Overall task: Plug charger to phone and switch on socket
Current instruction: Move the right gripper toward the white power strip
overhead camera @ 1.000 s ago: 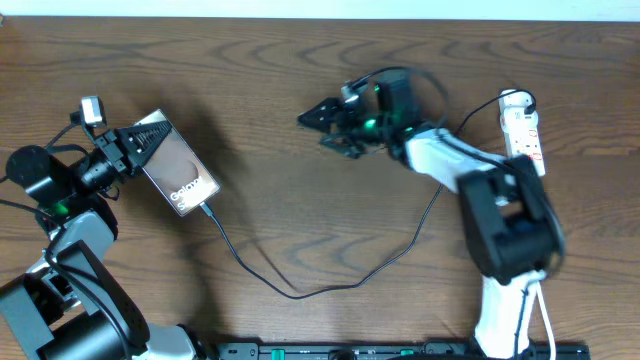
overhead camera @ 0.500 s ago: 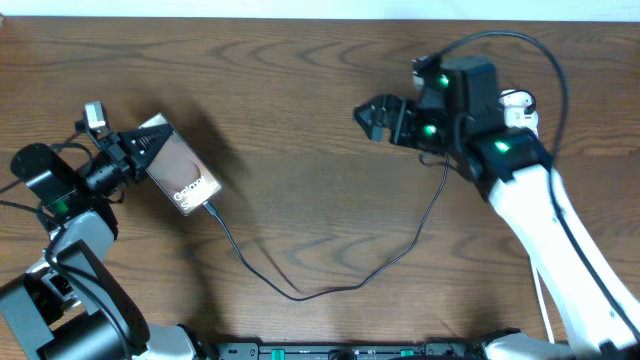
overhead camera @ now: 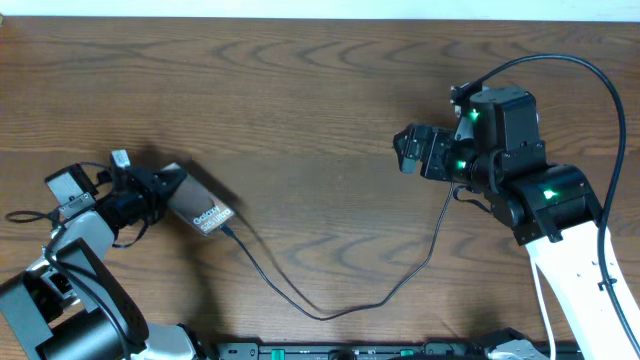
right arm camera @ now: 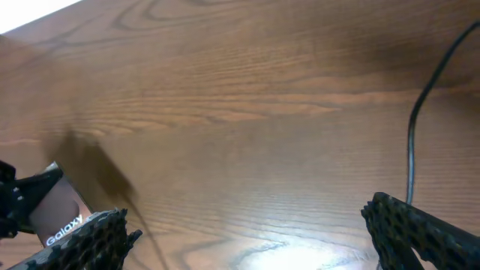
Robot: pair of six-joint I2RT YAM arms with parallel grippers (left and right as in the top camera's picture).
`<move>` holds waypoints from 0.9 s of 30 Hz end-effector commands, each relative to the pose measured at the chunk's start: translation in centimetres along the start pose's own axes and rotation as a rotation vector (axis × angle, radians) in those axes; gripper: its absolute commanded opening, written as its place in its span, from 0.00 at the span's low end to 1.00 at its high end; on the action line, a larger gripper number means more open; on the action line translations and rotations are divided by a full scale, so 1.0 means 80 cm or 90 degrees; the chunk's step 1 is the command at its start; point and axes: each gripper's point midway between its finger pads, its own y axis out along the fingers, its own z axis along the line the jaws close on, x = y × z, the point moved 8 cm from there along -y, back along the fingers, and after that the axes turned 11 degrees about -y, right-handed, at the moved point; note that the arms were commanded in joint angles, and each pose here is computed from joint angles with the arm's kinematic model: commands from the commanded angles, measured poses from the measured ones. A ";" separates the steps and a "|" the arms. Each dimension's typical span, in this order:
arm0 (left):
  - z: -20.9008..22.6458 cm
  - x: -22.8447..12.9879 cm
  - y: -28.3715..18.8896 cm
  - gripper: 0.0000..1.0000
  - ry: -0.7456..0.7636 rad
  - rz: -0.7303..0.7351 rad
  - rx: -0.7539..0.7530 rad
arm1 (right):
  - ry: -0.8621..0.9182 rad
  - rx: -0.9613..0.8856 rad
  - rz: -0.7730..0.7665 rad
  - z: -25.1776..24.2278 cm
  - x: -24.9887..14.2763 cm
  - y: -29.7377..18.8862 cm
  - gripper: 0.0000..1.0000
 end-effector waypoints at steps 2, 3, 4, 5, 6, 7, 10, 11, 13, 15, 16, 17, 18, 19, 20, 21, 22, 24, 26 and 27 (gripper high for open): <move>0.022 0.010 -0.004 0.08 0.033 -0.067 0.116 | -0.016 -0.013 -0.004 0.001 0.001 -0.001 0.99; 0.024 0.010 -0.004 0.08 0.028 -0.071 0.127 | -0.016 -0.013 -0.004 0.000 0.001 -0.001 0.99; 0.026 0.010 -0.005 0.07 0.025 -0.075 0.137 | -0.016 -0.014 -0.004 0.000 0.001 -0.001 0.99; 0.029 0.010 -0.005 0.08 0.020 -0.080 0.149 | -0.016 -0.014 -0.004 0.000 0.001 -0.001 0.99; 0.031 0.011 -0.006 0.07 0.017 -0.085 0.160 | -0.016 -0.014 -0.004 0.000 0.001 -0.001 0.99; 0.034 0.011 -0.007 0.07 0.013 -0.091 0.172 | -0.016 -0.014 -0.004 0.000 0.001 -0.001 0.99; 0.044 0.010 -0.010 0.07 -0.003 -0.106 0.217 | -0.016 -0.013 -0.004 0.000 0.001 -0.001 0.99; 0.045 0.010 -0.010 0.07 -0.006 -0.107 0.223 | -0.016 -0.014 -0.004 0.000 0.001 -0.001 0.99; 0.046 0.009 -0.010 0.07 -0.010 -0.104 0.225 | -0.016 -0.013 -0.004 0.000 0.001 -0.001 0.99; 0.047 0.008 -0.010 0.08 -0.013 -0.101 0.228 | -0.016 -0.013 -0.003 0.000 0.001 -0.001 0.99; 0.048 0.007 -0.010 0.07 -0.015 -0.100 0.229 | -0.016 -0.013 -0.003 0.000 0.001 -0.001 0.99; 0.048 0.006 -0.011 0.08 -0.018 -0.098 0.231 | -0.016 -0.013 -0.003 0.000 0.001 -0.001 0.99; 0.049 0.005 -0.011 0.08 -0.021 -0.096 0.233 | -0.016 -0.013 -0.003 0.000 0.001 -0.001 0.99; 0.050 0.004 -0.011 0.07 -0.024 -0.096 0.238 | -0.016 -0.014 -0.003 0.000 0.000 -0.001 0.99; 0.052 0.004 -0.012 0.08 -0.028 -0.098 0.246 | -0.016 -0.014 -0.002 0.000 0.000 -0.001 0.99; 0.057 0.004 -0.014 0.07 -0.034 -0.107 0.272 | -0.015 -0.014 -0.002 0.000 0.000 -0.001 0.99; 0.060 0.004 -0.015 0.08 -0.038 -0.112 0.287 | -0.016 -0.014 -0.002 0.000 0.000 -0.001 0.99; 0.065 0.002 -0.017 0.07 -0.046 -0.115 0.307 | -0.015 -0.015 0.001 0.000 -0.001 -0.001 0.99; 0.066 0.000 -0.018 0.07 -0.051 -0.111 0.311 | -0.015 -0.015 0.001 0.000 -0.001 -0.001 0.99; 0.066 0.000 -0.018 0.07 -0.052 -0.111 0.312 | -0.015 -0.014 0.001 0.000 -0.001 -0.001 0.99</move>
